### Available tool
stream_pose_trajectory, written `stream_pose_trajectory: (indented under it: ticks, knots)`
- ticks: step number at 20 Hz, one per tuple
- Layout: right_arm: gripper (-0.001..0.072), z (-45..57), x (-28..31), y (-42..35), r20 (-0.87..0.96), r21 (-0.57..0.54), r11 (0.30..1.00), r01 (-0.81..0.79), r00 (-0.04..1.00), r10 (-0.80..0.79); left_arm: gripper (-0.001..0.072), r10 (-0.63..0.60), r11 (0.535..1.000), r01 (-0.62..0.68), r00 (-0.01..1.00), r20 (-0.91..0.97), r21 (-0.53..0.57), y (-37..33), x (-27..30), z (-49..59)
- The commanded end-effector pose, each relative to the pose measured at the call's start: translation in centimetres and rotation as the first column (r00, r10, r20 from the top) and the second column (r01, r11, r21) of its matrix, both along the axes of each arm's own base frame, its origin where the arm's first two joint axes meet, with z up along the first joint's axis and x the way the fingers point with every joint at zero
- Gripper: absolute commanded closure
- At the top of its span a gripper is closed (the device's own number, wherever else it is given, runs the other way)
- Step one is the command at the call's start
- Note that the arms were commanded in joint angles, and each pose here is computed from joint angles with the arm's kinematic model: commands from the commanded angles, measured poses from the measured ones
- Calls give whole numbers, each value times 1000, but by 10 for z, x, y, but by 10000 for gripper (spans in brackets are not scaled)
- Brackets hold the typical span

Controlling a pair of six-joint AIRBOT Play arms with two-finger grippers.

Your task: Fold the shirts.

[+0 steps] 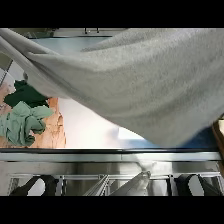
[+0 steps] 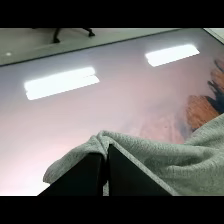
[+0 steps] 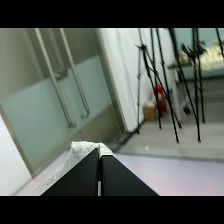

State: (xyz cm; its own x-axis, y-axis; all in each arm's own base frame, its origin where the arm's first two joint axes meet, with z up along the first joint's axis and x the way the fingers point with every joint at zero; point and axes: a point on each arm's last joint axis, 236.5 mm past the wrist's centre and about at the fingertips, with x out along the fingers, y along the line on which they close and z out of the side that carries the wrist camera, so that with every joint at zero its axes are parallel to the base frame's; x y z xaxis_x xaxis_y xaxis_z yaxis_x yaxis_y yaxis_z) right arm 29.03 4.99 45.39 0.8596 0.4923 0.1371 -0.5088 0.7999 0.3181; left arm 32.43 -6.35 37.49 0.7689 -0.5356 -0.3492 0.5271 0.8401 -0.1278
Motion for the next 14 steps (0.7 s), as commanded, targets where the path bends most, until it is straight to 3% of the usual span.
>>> stream_pose_trajectory:
  ticks: [1, 6, 9, 12, 14]
  knots:
    - [696, -77, 45, -17, -261, -3, 1000, -2, 965, 1, 688, -208, 977, 211, 958, -196, -4, -35, 25, -60]
    - [696, -273, 144, -40, -640, -30, 999, 29, 767, -41, 687, -194, 953, 286, 828, -526, 99, -61, 112, -229]
    - [696, -370, 190, -59, -759, 5, 995, 95, 649, -58, 688, -178, 958, 281, 747, -640, 61, -68, 146, -317]
    - [696, -430, 216, -78, -809, 7, 986, 165, 581, -91, 689, -99, 983, 176, 773, -627, 61, -54, 187, -362]
    - [695, -429, 224, -92, -796, -4, 979, 202, 592, -125, 690, -47, 991, 111, 808, -587, 73, -39, 205, -361]
